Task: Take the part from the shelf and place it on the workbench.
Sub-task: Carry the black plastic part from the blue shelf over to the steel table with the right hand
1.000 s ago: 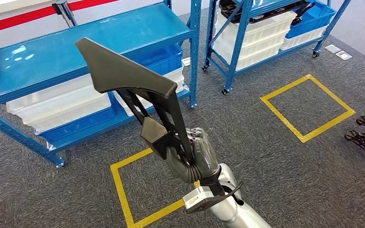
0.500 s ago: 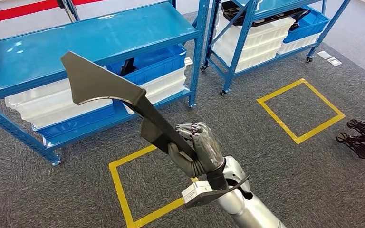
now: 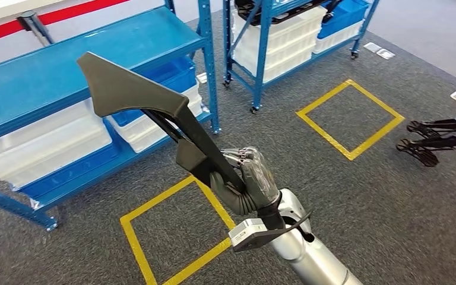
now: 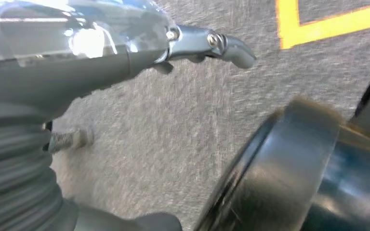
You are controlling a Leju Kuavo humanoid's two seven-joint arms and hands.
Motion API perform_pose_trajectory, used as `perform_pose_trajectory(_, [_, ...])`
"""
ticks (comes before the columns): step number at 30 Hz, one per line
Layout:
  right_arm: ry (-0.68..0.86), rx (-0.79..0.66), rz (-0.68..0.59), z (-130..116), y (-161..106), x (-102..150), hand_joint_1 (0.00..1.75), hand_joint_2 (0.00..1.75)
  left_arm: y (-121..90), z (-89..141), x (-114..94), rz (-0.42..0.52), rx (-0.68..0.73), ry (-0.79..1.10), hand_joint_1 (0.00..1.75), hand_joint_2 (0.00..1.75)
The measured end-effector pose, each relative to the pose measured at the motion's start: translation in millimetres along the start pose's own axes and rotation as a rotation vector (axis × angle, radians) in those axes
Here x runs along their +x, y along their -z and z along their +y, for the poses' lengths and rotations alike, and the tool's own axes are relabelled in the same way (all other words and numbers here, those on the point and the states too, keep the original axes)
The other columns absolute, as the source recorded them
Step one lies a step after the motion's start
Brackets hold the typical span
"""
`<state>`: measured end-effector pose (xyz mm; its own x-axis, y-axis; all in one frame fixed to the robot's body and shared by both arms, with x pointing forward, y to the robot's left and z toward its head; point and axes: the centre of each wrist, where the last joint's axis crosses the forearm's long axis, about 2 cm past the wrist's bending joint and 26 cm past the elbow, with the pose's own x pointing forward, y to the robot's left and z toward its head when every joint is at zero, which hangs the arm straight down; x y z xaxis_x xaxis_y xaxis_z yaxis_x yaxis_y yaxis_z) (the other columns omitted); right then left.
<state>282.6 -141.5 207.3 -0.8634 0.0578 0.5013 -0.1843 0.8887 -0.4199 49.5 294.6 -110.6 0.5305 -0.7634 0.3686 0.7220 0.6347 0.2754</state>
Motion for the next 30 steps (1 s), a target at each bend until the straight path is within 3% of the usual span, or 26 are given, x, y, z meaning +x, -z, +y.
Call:
perform_pose_trajectory(7, [0.08,-0.096,0.036,4.1,-24.9,-0.5,1.75,1.75,1.9,1.0,6.0,-0.062,0.033,0.05,0.0,1.75])
perform_pose_trajectory(12, [0.071,-0.139,0.059,-3.7,-43.4,-4.9,1.75,1.75,8.0,15.7,17.4,-0.11,0.024,0.034,0.0,1.75])
perform_pose_trajectory(25, [-0.017,-0.169,0.127,-24.7,-61.0,-11.8,1.75,1.75,-0.4,15.0,-9.5,0.082,0.042,-0.147,0.0,1.75])
perform_pose_trajectory(30, [-0.064,-0.206,0.224,-38.3,-89.5,-13.4,1.75,1.75,-0.8,5.6,-5.9,0.102,0.036,-0.209,0.0,1.75])
